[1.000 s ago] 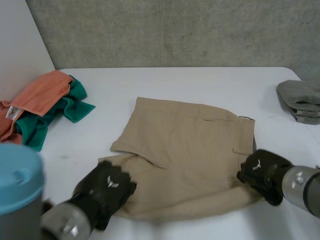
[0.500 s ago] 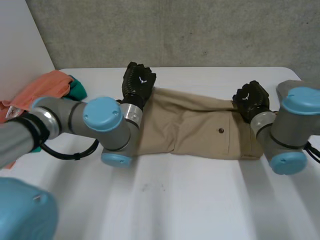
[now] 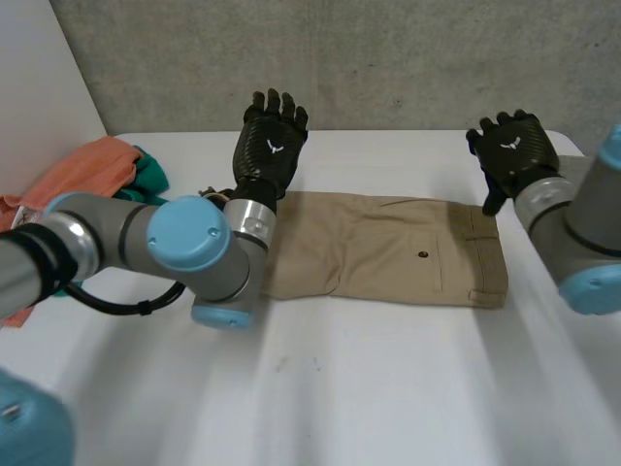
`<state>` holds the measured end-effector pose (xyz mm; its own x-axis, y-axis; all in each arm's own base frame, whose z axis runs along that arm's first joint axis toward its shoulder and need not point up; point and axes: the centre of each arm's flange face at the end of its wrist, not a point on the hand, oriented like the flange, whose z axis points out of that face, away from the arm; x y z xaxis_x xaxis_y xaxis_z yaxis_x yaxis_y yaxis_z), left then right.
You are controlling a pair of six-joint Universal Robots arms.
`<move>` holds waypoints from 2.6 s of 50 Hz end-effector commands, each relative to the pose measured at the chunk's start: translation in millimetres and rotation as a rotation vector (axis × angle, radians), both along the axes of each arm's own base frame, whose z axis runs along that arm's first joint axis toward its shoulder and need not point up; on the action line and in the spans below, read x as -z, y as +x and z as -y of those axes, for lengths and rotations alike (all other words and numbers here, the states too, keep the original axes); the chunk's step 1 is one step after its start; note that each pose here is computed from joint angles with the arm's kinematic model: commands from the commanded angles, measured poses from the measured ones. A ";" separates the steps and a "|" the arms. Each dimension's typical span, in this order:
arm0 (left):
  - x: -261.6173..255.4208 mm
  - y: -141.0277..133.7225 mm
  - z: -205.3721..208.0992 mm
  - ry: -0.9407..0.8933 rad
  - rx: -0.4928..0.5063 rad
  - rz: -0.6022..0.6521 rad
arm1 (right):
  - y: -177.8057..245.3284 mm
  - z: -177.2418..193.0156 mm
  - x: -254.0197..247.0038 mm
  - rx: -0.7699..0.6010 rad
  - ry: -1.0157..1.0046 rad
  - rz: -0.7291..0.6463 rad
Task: Fold the laundry.
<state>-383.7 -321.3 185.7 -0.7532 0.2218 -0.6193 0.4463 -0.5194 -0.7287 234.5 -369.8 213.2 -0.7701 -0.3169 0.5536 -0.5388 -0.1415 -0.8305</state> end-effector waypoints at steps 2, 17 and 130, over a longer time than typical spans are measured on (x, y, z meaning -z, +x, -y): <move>-6.3 18.0 -44.9 0.101 0.044 -0.017 | -27.6 -44.6 29.3 0.042 0.387 0.014; 4.8 23.1 -62.3 0.155 0.057 -0.010 | -28.7 -36.3 86.0 0.050 0.370 0.007; -15.5 8.4 -47.1 0.719 0.111 -0.096 | 73.4 -25.5 17.2 -0.239 0.331 0.183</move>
